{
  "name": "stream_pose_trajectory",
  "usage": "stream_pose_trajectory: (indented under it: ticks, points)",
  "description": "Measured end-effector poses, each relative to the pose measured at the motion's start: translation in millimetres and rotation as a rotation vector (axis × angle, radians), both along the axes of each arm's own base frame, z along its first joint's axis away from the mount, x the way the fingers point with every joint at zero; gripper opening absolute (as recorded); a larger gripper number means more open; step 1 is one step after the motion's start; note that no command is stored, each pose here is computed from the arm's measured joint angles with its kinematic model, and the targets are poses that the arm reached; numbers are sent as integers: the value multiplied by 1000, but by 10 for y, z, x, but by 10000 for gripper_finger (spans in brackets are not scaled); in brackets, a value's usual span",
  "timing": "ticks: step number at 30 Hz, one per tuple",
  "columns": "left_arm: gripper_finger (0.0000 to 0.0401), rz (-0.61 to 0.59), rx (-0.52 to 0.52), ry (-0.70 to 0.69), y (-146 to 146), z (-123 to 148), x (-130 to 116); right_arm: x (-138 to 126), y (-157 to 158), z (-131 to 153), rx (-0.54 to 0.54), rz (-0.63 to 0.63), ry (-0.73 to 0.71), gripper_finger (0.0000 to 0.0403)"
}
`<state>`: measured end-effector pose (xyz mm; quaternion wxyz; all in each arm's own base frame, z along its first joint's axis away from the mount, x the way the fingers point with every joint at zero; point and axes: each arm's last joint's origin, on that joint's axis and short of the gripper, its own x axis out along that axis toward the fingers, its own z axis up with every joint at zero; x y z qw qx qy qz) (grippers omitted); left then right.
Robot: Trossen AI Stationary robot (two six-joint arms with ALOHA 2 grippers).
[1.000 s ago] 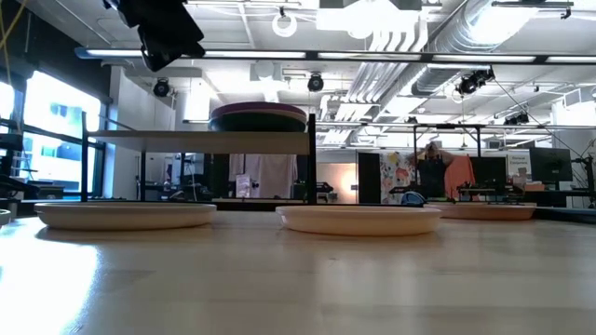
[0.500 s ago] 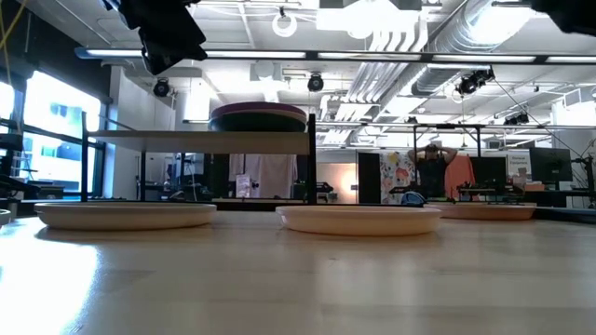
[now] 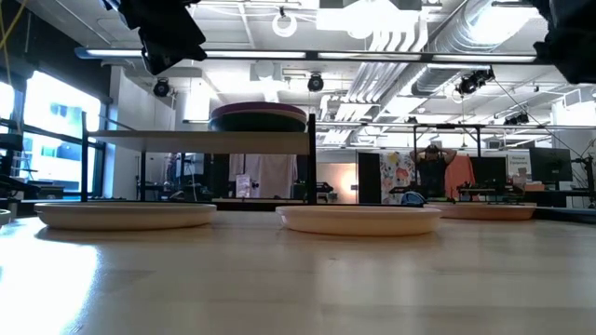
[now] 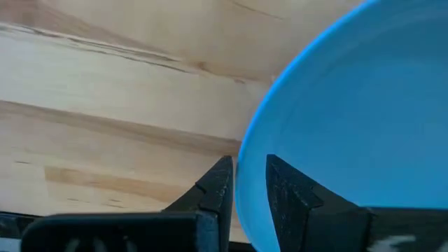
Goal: Place and stack plates onto a shelf
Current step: Stack the blue plate on top the purple plate on the shelf
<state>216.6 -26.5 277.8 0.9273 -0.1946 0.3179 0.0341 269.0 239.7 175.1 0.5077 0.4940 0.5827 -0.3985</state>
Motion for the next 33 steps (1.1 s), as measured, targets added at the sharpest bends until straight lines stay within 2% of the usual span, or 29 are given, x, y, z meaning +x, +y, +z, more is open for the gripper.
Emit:
stream_pose_trajectory:
  ticks: [20,27,33]
  points:
    - [97,17,14,-2,8,0,1,-14,-135,-216,20,25,27,65]
    - [97,21,17,-2,9,0,1,-9,-129,-211,42,65,24,8]
    - [97,21,17,-2,9,0,1,-8,-121,-207,62,102,26,4]
